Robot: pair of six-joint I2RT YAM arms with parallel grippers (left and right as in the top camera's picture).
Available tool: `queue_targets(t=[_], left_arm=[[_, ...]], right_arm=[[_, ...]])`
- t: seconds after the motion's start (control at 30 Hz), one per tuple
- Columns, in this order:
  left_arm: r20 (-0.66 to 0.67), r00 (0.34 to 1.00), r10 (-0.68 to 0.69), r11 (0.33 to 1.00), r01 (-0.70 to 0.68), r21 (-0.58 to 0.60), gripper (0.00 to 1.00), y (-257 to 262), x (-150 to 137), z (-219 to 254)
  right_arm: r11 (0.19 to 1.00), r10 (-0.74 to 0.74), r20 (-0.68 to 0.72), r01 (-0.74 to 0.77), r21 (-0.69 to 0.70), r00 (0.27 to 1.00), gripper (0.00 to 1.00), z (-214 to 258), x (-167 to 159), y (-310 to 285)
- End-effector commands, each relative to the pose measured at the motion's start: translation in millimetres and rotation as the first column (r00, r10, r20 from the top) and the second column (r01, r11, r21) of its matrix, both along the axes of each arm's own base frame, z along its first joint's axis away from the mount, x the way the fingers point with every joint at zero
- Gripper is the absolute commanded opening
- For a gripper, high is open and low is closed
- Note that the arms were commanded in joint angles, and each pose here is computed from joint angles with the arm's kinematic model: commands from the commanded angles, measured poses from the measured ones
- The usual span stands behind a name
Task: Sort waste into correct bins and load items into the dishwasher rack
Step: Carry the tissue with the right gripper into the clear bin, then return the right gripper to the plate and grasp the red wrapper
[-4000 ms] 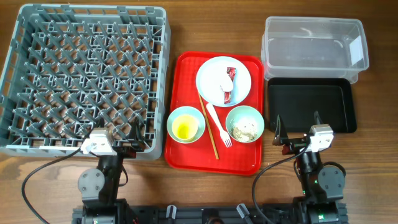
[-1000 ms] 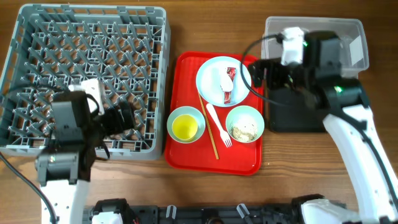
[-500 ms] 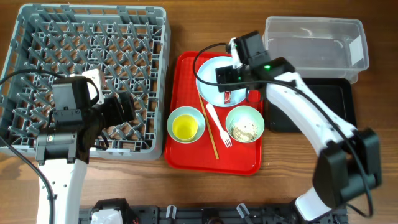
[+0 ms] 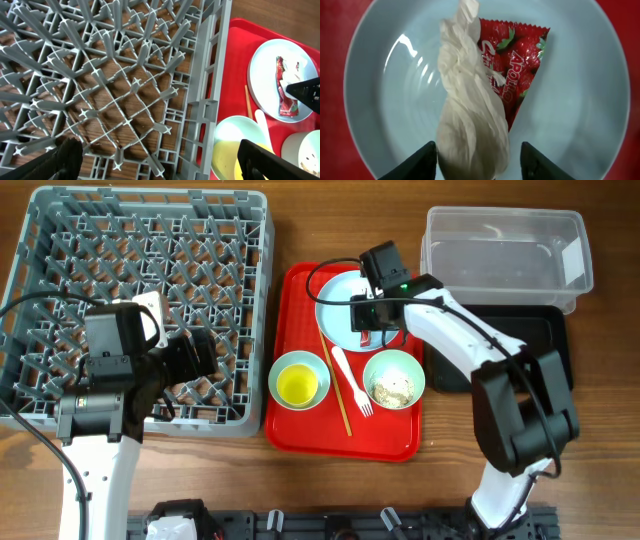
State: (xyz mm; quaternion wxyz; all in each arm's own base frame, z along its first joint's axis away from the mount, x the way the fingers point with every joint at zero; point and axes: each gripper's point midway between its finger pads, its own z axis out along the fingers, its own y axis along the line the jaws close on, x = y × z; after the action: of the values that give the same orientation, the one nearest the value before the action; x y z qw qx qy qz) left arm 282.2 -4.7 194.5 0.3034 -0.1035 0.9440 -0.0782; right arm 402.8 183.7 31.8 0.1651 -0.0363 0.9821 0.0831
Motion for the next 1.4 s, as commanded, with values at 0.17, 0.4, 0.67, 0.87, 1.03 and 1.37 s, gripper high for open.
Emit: queue_targets(t=[0.17, 0.4, 0.67, 0.87, 1.03, 1.37], left_arm=[[0.003, 1.000, 0.014, 1.000, -0.014, -0.003, 1.00, 2.1, 0.2, 3.5], [0.003, 1.000, 0.014, 1.000, -0.014, -0.003, 1.00, 2.1, 0.1, 3.5], [0.003, 1.000, 0.014, 1.000, -0.014, -0.003, 1.00, 2.1, 0.1, 3.5], [0.003, 1.000, 0.014, 1.000, -0.014, -0.003, 1.00, 2.1, 0.2, 3.5], [0.002, 1.000, 0.014, 1.000, -0.014, -0.003, 1.00, 2.1, -0.1, 3.4], [0.003, 1.000, 0.014, 1.000, -0.014, -0.003, 1.00, 2.1, 0.1, 3.5]], right_arm=[[1.000, -0.026, 0.031, 0.026, 0.006, 0.999, 0.08, 10.0, 8.0, 0.4], [0.996, -0.082, 0.177, 0.076, 0.039, 0.981, 0.04, 74.5, 22.3, -19.4], [0.938, -0.284, 0.417, 0.340, -0.067, 0.863, 0.05, 151.0, 40.2, -109.5], [0.871, -0.431, 0.409, 0.489, -0.045, 0.804, 0.16, 143.1, 50.0, -163.8], [0.923, -0.368, 0.453, 0.378, 0.072, 0.812, 0.92, 158.5, 73.6, -154.9], [0.968, -0.202, 0.386, 0.124, 0.217, 0.900, 1.00, 169.4, 50.5, -74.7]])
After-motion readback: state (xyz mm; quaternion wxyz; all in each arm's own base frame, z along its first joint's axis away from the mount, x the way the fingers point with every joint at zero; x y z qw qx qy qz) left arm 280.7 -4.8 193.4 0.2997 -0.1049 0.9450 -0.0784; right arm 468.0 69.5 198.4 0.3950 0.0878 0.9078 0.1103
